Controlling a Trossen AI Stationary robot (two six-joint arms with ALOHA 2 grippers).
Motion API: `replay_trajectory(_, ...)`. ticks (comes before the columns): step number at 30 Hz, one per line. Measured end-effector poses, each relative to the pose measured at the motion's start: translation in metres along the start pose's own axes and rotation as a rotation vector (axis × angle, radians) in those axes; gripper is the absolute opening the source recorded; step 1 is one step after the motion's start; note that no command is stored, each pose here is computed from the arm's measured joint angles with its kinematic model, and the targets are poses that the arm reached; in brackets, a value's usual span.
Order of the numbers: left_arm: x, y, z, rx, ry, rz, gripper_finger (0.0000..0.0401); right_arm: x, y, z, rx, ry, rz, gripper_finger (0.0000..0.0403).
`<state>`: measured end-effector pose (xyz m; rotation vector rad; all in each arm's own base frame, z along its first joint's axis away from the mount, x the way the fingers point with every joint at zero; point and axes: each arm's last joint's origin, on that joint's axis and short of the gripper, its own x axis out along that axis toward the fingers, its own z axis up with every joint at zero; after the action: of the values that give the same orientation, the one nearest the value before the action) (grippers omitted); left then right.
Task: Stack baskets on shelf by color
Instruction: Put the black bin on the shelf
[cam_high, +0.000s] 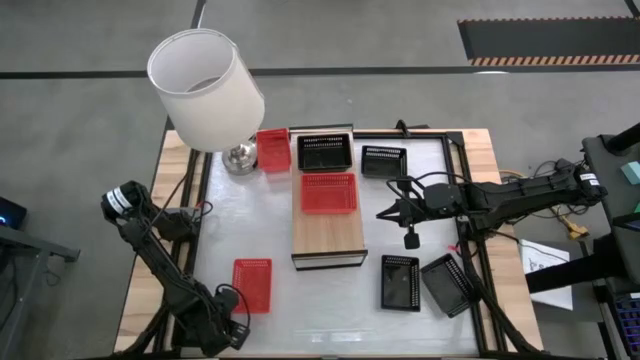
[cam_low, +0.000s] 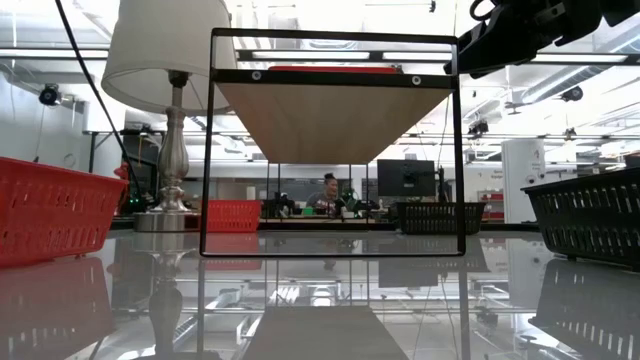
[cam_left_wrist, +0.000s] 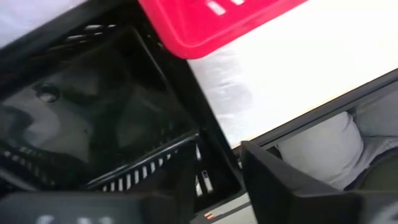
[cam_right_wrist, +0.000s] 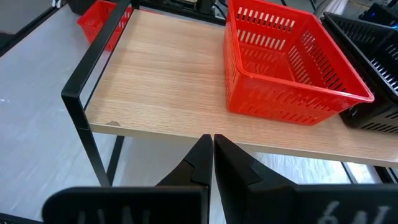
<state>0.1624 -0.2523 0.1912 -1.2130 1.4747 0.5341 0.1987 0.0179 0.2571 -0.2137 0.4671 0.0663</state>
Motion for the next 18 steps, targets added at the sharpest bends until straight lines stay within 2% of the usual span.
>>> replay_trajectory(5,-0.002,-0.001,0.0,-0.003,-0.002,-0.01,0.0025,0.0,0.0,0.0,0.0,0.0,0.0,0.0009)
replay_trajectory(7,-0.004,0.0,-0.001,-0.004,0.007,-0.011,0.0009,0.0,0.0,0.0,0.0,0.0,0.0,0.0009)
replay_trajectory(18,-0.03,-0.001,-0.005,0.003,-0.011,0.036,0.0003,0.0,0.0,-0.001,-0.006,0.005,0.001,0.0009)
